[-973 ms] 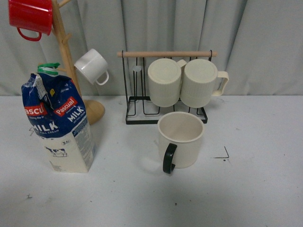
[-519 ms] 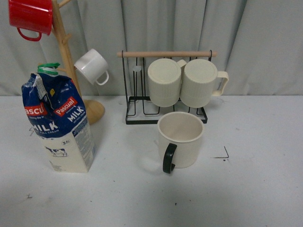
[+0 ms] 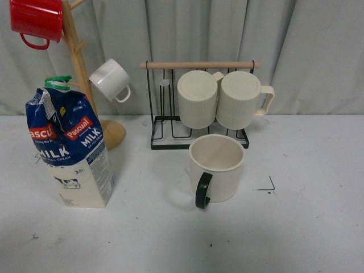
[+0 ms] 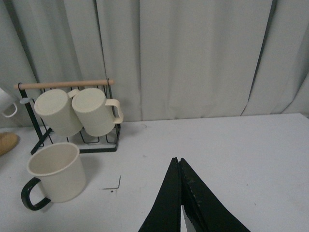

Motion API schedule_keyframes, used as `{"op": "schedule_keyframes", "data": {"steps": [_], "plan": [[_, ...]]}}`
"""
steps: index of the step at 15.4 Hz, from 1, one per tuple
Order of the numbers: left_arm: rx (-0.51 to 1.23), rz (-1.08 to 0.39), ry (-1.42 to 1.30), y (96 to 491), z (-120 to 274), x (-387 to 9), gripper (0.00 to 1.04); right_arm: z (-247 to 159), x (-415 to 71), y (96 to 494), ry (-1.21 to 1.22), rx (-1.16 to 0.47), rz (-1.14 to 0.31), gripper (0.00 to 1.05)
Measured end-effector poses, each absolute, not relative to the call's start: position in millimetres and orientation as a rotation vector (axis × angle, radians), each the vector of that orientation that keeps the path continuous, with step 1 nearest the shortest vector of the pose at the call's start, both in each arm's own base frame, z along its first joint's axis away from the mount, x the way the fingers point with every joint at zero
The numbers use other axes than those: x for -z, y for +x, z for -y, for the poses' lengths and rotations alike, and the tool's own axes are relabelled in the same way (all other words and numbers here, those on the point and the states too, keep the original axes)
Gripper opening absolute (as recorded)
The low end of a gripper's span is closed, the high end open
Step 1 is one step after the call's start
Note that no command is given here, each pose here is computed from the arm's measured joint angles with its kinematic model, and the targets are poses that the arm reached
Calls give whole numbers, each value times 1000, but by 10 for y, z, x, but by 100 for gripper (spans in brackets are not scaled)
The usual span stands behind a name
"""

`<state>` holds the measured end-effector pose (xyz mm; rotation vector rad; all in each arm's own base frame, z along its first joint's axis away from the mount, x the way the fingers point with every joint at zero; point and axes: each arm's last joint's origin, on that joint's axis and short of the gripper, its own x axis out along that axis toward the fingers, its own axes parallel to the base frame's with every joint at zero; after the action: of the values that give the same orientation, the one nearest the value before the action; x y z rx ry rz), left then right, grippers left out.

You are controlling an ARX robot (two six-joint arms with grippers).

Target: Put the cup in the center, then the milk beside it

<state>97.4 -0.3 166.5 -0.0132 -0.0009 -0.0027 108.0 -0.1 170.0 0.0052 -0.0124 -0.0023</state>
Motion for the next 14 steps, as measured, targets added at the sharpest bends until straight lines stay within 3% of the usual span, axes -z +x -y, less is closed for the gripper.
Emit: {"op": "schedule_keyframes", "data": {"steps": [5, 10, 12, 13, 14], "plan": [[2, 1, -13, 974, 3, -1665, 98, 0, -1672, 972, 2, 0, 7, 2], [5, -6, -15, 975, 3, -1660, 98, 0, -1669, 972, 2, 0, 4, 65], [64, -528, -263, 1036, -110, -1796, 98, 0, -1671, 972, 2, -1, 6, 89], [83, -574, -338, 1144, -145, -1954, 98, 0, -1669, 972, 3, 0, 4, 99], [142, -510, -327, 1322, -124, -2202, 98, 0, -1669, 972, 2, 0, 4, 98]]}}
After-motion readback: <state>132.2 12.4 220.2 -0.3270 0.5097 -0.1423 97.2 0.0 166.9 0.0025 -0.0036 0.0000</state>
